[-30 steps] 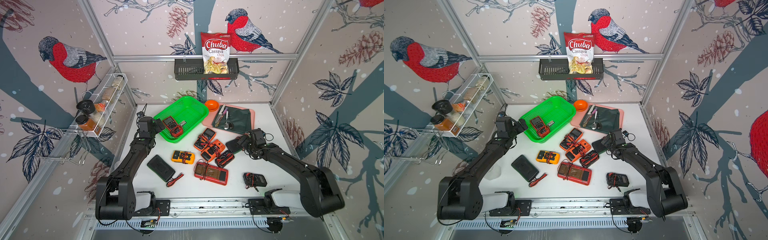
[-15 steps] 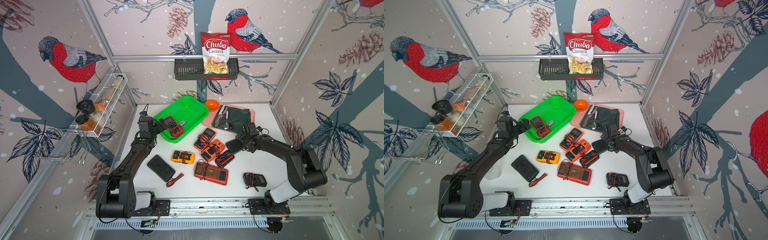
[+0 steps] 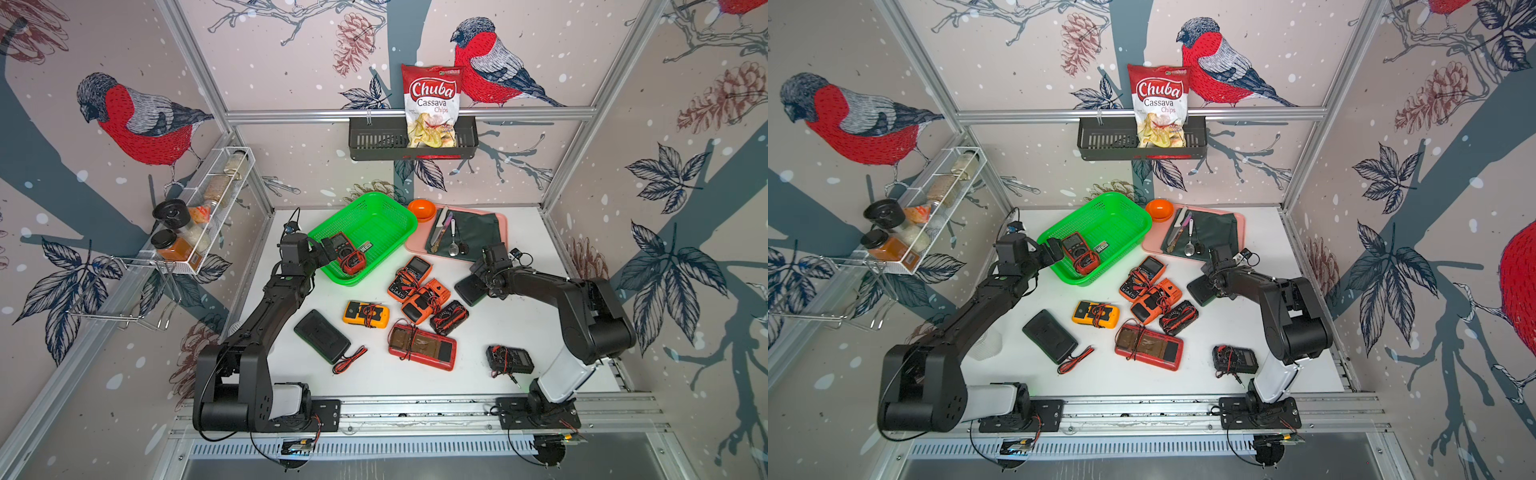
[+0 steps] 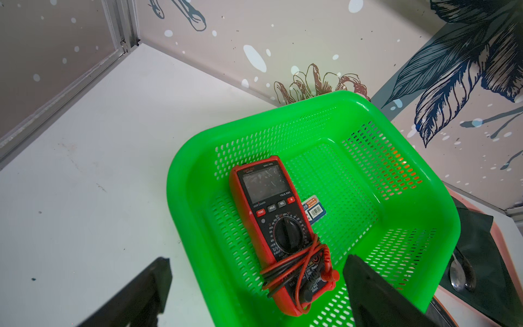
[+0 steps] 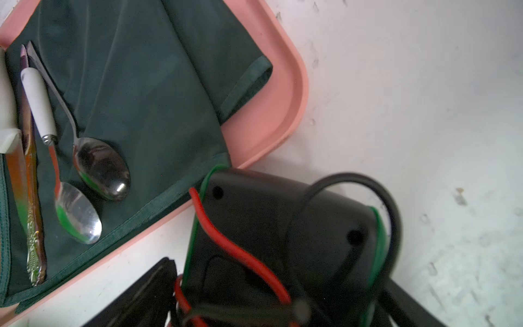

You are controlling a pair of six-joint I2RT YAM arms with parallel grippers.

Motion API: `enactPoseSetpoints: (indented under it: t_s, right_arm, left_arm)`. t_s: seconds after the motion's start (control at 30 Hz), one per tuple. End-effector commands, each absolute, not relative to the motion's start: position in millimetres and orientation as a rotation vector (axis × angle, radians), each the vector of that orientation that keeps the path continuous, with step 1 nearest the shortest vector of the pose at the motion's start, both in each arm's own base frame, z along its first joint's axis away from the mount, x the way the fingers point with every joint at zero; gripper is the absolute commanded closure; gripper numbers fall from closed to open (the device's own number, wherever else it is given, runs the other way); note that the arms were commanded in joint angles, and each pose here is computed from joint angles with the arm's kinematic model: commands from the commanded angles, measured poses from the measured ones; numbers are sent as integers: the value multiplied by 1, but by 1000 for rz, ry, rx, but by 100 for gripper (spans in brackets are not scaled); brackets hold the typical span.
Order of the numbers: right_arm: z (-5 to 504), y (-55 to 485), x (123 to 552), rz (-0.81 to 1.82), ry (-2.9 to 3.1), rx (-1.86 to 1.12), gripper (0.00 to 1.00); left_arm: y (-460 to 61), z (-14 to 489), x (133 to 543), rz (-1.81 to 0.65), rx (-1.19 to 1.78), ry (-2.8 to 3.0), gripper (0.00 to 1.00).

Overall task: Put the multimeter into the basket
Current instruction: Pick up the multimeter from the center of the board.

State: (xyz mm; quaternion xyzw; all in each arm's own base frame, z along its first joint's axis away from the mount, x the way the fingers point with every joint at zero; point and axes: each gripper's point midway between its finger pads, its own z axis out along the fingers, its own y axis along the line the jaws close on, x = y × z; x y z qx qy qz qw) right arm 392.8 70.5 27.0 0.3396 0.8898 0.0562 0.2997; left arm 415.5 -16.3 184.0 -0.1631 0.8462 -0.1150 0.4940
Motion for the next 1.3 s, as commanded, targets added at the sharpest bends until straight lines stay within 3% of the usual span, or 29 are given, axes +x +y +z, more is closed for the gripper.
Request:
enactPoseSetpoints:
  t_s: [0.0,0.23,0.4,0.5,0.73,0.97,1.27]
  right_arm:
    - [1,75,362,129,2508,905,16]
    - [26,85,362,72,2484,771,50]
    - [50,92,367,-22,2459,679,53]
    - [60,100,369,-1,2450,638,71]
    - [85,111,376,81,2415,568,95]
    - [132,122,387,168,2317,499,100]
    - [195,164,402,400,2173,357,100]
  left_arm:
    - [-16,188,417,-273,-397,2036,2]
    - [-10,184,413,-243,-435,2050,2]
    - [-7,183,411,-228,-459,2049,2]
    - [-8,183,411,-237,-457,2048,2]
    - [-14,187,409,-257,-424,2043,2]
    - [-56,204,404,-312,-278,2024,2]
    - [-159,222,376,-627,9,2002,2]
